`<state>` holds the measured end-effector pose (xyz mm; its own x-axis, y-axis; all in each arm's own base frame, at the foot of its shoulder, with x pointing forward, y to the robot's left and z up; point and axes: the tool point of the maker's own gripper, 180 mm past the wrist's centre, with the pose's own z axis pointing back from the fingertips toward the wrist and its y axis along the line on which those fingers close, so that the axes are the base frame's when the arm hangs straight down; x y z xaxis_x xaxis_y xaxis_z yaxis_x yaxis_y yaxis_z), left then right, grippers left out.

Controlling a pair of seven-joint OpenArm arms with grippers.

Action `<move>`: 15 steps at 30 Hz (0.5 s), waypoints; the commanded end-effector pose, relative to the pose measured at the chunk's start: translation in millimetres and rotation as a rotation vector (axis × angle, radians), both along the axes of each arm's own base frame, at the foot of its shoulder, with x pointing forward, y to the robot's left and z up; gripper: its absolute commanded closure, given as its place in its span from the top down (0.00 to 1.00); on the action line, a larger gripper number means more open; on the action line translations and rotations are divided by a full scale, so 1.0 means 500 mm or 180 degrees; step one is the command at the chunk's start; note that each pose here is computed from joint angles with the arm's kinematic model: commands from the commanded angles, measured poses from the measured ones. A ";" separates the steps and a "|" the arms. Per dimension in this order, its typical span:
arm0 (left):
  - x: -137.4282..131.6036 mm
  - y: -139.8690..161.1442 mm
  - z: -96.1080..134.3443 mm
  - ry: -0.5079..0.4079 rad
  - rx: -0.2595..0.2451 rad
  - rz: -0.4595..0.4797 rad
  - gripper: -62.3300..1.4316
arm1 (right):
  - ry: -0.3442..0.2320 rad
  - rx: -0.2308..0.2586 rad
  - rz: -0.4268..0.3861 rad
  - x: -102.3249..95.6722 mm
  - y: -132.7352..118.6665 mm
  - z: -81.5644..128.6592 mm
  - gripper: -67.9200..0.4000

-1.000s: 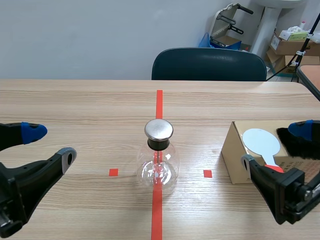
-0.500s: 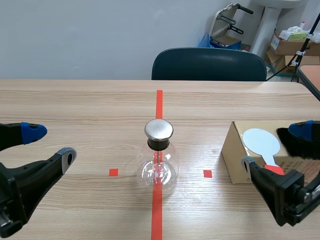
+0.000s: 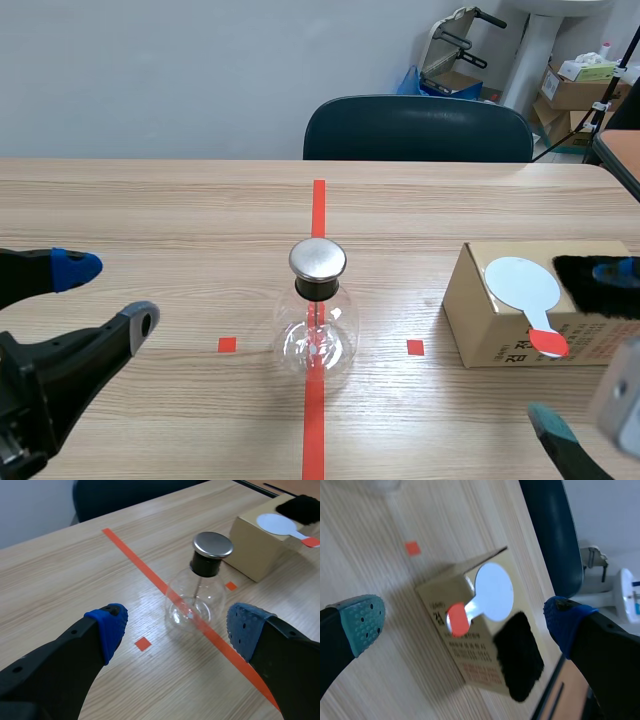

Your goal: Do the electroscope experiment

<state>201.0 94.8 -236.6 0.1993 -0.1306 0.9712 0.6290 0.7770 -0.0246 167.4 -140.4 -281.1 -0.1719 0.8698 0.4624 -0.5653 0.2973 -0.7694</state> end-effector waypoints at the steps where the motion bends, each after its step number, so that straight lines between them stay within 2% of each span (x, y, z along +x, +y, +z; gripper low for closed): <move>1: 0.000 -0.022 0.020 -0.0088 -0.0079 -0.0127 0.71 | -0.0144 -0.0136 -0.0051 -0.007 -0.006 0.005 1.00; 2: -0.002 -0.030 0.020 -0.0087 -0.0089 -0.0185 0.71 | -0.0246 -0.0286 -0.0053 -0.013 -0.011 0.003 1.00; 7: -0.017 -0.066 0.016 -0.0040 -0.0140 -0.0423 0.71 | -0.0606 -0.0750 -0.0120 -0.027 -0.029 -0.018 1.00; 11: -0.037 -0.092 0.013 0.0008 -0.0204 -0.0624 0.71 | -0.0781 -0.0987 -0.0165 -0.034 -0.036 -0.049 1.00; 15: -0.060 -0.116 0.014 0.0040 -0.0303 -0.0804 0.71 | -0.1089 -0.1167 -0.0291 -0.014 -0.051 -0.058 1.00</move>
